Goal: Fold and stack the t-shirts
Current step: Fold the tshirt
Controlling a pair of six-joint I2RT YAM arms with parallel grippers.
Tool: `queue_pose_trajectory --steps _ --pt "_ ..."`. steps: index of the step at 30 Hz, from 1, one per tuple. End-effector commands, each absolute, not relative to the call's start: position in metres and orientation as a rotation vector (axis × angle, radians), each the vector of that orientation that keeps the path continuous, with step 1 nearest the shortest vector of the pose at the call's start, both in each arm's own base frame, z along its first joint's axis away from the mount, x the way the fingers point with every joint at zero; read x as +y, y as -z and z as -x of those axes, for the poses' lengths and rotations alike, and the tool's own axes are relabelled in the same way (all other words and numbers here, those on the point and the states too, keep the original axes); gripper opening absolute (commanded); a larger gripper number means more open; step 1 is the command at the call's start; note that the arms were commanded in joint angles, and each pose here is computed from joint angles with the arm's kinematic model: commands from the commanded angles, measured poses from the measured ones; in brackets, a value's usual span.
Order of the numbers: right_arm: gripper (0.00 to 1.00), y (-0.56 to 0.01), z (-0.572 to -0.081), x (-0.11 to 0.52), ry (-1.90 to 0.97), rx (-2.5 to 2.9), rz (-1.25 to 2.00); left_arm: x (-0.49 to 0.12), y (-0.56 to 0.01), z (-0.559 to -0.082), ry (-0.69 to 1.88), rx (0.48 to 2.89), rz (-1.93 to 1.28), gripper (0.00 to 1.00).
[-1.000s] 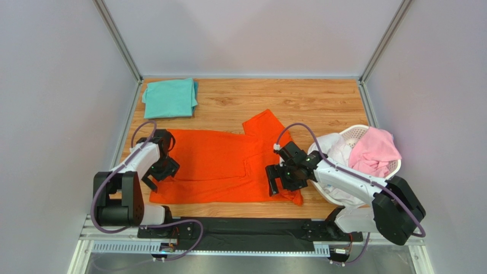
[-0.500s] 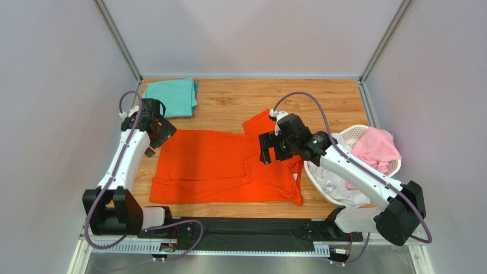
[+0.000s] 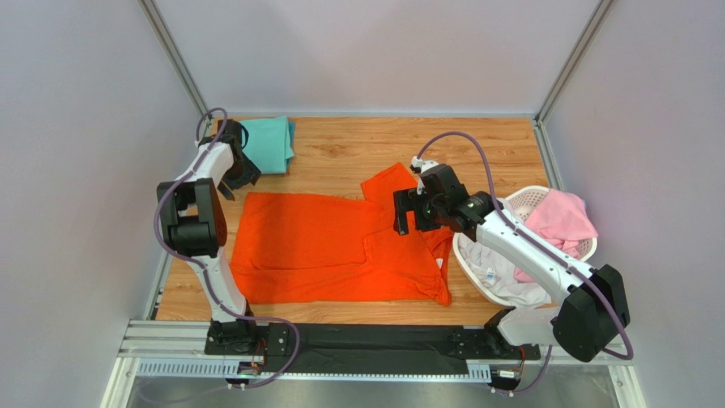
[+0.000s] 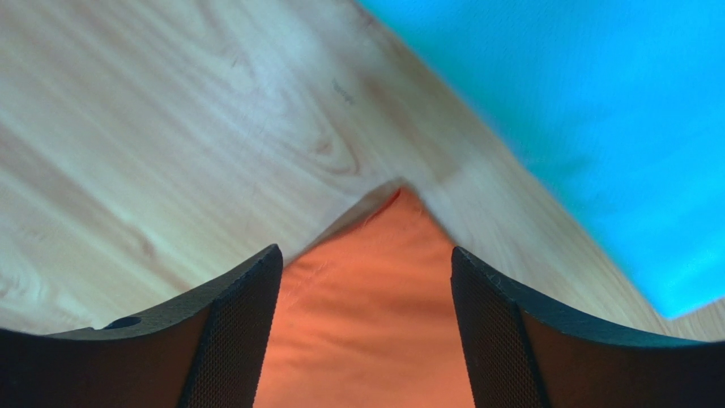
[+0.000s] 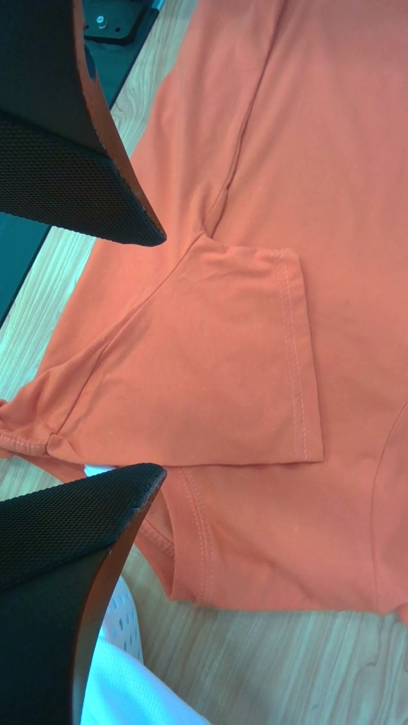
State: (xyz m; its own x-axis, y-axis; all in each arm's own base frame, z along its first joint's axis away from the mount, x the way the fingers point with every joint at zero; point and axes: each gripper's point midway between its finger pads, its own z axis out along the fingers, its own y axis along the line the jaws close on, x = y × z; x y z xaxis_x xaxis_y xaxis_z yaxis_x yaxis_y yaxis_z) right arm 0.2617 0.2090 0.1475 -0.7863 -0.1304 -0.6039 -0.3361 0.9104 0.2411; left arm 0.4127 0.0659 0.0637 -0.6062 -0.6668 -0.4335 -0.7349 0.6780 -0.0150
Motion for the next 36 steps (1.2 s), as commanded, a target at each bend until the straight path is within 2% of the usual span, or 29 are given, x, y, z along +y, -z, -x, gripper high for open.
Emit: queue_pose_trajectory --steps 1,9,16,18,21,23,24,26,27,28,29,36 --pt "1.0 -0.151 -0.267 0.205 -0.469 2.428 0.327 0.067 -0.072 -0.437 -0.186 2.491 0.981 0.77" --pt "1.0 -0.145 -0.268 0.196 -0.468 2.447 0.301 0.068 -0.04 -0.432 -0.226 2.57 1.015 0.63" --pt "1.0 -0.142 -0.269 0.196 -0.47 2.455 0.299 0.059 -0.022 -0.425 -0.178 2.622 1.044 0.56" --pt "1.0 -0.141 -0.269 0.196 -0.473 2.455 0.302 0.057 -0.02 -0.424 -0.169 2.629 1.045 0.47" --pt "1.0 -0.142 -0.27 0.195 -0.475 2.456 0.301 0.057 -0.021 -0.419 -0.174 2.629 1.05 0.42" --pt "1.0 -0.142 -0.271 0.195 -0.474 2.451 0.296 0.056 -0.022 -0.415 -0.173 2.632 1.052 0.31" --pt "1.0 -0.142 -0.271 0.194 -0.471 2.453 0.293 0.056 -0.022 -0.413 -0.172 2.635 1.051 0.29" --pt "1.0 -0.143 -0.272 0.193 -0.471 2.452 0.287 0.054 -0.023 -0.407 -0.164 2.638 1.062 0.14" --pt "1.0 -0.144 -0.274 0.193 -0.473 2.446 0.278 0.053 -0.023 -0.405 -0.162 2.643 1.064 0.13" --pt "1.0 -0.144 -0.275 0.193 -0.473 2.447 0.271 0.052 -0.023 -0.402 -0.159 2.646 1.067 0.04" --pt "1.0 -0.145 -0.278 0.193 -0.469 2.444 0.261 0.051 -0.026 -0.402 -0.152 2.643 1.061 0.0" --pt "1.0 -0.155 -0.332 0.187 -0.404 2.439 0.078 0.047 -0.048 -0.398 -0.107 2.617 1.016 0.0"
